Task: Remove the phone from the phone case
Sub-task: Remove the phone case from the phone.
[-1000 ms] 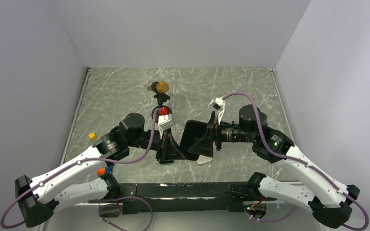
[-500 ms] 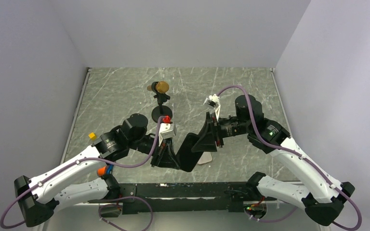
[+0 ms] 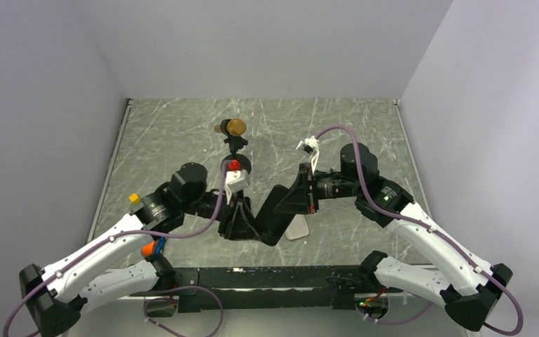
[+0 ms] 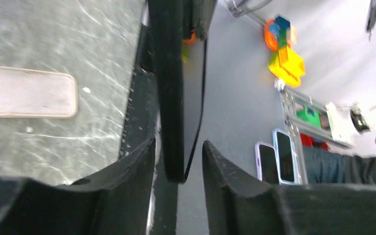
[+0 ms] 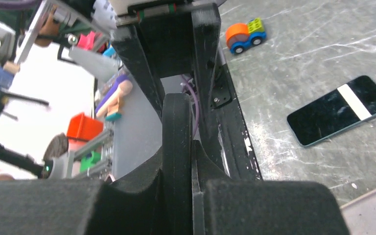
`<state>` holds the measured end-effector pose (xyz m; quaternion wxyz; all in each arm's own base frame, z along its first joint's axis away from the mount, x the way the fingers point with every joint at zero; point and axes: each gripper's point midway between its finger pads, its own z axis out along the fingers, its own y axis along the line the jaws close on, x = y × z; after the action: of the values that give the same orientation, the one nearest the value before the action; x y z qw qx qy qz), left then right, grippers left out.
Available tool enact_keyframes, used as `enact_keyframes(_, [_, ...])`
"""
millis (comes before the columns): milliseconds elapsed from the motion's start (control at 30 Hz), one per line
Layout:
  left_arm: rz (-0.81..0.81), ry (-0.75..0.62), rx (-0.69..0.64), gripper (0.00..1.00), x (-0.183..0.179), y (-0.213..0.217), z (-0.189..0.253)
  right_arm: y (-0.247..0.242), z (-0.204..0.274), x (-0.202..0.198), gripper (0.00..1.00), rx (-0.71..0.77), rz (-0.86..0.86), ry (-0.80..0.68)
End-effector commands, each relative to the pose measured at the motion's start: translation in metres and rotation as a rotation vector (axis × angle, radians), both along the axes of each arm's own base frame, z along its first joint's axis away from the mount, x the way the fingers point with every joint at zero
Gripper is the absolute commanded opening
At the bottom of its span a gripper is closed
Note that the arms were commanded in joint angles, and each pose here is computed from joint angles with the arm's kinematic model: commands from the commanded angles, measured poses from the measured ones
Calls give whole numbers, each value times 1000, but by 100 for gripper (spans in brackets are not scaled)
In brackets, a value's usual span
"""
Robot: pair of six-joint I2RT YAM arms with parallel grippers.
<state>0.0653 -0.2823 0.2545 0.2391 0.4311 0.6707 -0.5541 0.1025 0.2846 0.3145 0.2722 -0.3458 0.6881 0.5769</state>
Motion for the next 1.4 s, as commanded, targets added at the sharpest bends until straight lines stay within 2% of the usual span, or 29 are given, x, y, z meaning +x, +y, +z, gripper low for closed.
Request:
enact_keyframes(0, [118, -35, -182, 51, 22, 8, 26, -7, 51, 20, 0, 145, -177, -25])
enact_keyframes(133, [134, -3, -257, 56, 22, 15, 27, -11, 71, 19, 0, 212, -148, -21])
enact_keyframes(233, [97, -23, -270, 75, 18, 15, 30, -7, 72, 20, 0, 221, -117, -12])
enact_keyframes(400, [94, -87, -265, 77, 19, 18, 38, -7, 74, 19, 0, 220, -108, -30])
enact_keyframes(467, [83, -95, -282, 75, 17, 19, 43, -7, 75, 16, 0, 225, -93, -31])
enact_keyframes(600, [87, -86, -288, 54, 20, 18, 45, -8, 72, 10, 0, 233, -54, -28])
enact_keyframes(667, [82, -75, -292, 47, 21, 17, 46, -8, 71, 8, 0, 237, -43, -32])
enact_keyframes(800, [52, -68, -313, 50, 18, 16, 52, -10, 67, 4, 0, 224, -34, -41])
enact_keyframes(967, [0, -75, -324, 61, 11, 17, 59, -12, 63, 5, 0, 204, -42, -49])
enact_keyframes(1100, [-25, -78, -324, 64, 8, 18, 63, -12, 61, 5, 0, 205, -46, -47])
enact_keyframes(1133, [-26, -80, -327, 62, 8, 18, 64, -12, 62, 4, 0, 207, -41, -46])
enact_keyframes(1200, [-17, -86, -326, 52, 9, 17, 66, -12, 63, 4, 0, 210, -40, -48])
enact_keyframes(1367, [-16, -74, -316, 39, 11, 16, 66, -11, 62, 5, 0, 199, -44, -47])
